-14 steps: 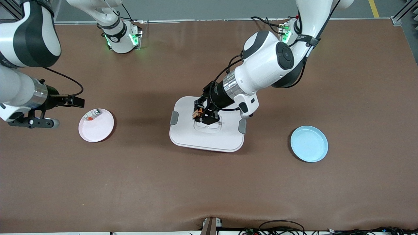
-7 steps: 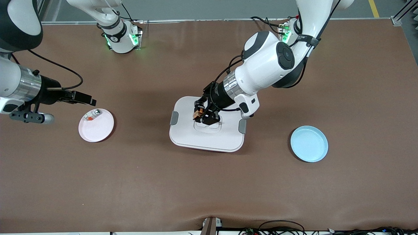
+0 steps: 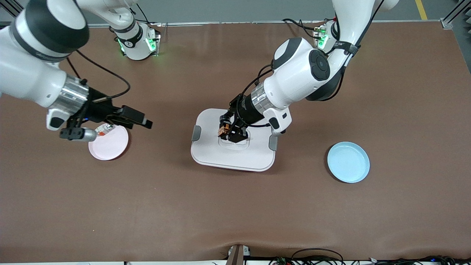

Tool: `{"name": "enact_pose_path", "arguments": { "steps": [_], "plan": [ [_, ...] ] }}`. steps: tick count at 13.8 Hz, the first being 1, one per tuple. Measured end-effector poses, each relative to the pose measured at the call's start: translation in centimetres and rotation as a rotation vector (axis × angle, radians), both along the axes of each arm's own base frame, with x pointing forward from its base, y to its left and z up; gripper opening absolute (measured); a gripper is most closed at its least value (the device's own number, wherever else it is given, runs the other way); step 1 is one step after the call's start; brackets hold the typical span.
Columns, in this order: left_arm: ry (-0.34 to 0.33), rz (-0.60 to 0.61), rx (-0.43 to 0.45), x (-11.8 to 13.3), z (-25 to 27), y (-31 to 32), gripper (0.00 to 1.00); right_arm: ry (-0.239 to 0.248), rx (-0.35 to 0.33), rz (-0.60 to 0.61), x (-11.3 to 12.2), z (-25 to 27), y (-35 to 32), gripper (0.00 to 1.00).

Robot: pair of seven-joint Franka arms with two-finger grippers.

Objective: Transfer orange switch to right arm and place
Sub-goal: 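Hold the switch with the left gripper while the right gripper reaches it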

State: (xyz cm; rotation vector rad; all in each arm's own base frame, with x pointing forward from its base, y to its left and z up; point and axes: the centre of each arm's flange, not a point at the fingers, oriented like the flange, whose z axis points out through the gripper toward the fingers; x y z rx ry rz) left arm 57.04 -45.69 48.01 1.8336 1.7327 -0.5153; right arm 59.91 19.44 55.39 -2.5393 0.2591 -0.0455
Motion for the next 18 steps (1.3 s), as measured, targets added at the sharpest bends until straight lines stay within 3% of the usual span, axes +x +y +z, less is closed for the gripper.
{"name": "enact_pose_path", "arguments": {
  "steps": [3,10,18],
  "plan": [
    [-0.001,0.000,0.000,0.0,0.0,-0.1,0.73,-0.033,0.058,0.022,-0.3,-1.1,4.8,1.00],
    [-0.009,-0.016,-0.007,-0.8,0.4,-1.1,0.73,0.012,0.130,0.049,-1.0,-4.8,10.7,1.00],
    [-0.009,-0.034,-0.008,-1.6,0.4,-2.1,0.73,0.007,0.136,0.092,-2.6,-5.3,14.3,1.00]
  ]
}}
